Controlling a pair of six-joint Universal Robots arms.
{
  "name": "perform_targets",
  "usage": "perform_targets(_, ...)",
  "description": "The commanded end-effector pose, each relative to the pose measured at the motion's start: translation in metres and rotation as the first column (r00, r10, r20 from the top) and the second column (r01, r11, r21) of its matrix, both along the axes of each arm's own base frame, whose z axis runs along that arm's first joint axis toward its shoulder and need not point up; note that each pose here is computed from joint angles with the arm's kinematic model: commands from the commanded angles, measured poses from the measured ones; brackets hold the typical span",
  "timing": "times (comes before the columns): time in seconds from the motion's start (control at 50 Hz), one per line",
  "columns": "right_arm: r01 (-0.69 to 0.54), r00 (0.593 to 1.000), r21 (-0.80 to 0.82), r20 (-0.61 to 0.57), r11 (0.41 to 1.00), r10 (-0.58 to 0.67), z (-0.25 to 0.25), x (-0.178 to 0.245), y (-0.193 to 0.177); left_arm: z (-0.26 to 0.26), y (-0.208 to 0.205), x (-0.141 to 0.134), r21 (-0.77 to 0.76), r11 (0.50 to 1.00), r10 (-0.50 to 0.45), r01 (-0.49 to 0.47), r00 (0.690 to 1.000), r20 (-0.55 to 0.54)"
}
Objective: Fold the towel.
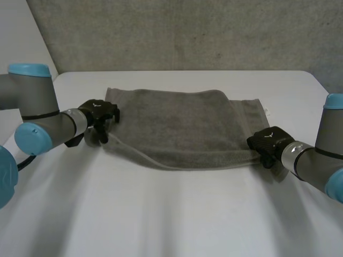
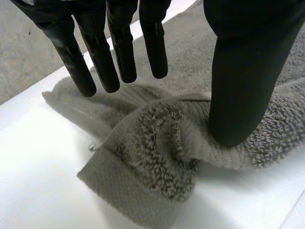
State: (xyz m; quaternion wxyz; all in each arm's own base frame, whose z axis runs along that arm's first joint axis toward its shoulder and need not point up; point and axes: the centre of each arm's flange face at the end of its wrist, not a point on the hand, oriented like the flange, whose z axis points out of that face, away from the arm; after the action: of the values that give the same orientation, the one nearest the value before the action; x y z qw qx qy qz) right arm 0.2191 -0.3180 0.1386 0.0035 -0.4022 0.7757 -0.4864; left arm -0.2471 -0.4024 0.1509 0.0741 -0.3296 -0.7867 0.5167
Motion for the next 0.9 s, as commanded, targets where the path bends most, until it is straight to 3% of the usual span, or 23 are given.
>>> perform_targets(0.02,0.001,1.0,0.0,0.001,1.0,-0.001,0.0,0.0,-0.001,0.0,0.001,0.008,0.039,0.999,0.016,-0.017,1.0,0.009)
perform_targets(0.4,0.016,1.0,-0.005,0.002,1.0,-0.016,0.002,-0.006,-0.004,-0.017,0.024,0.015,0.118,0.993,-0.005,-0.009,0.993,0.12)
perform_targets(0.68,0.058,0.998,-0.046,0.013,0.997,-0.058,0.042,-0.021,0.002,0.037,0.071,0.027,-0.072,0.997,0.032,-0.026,0.997,0.076)
perform_targets(0.9,-0.019,1.0,0.041,-0.008,0.999,0.02,0.06,-0.031,0.041,0.056,0.128,0.037,-0.177,0.984,0.018,-0.009,0.998,0.054)
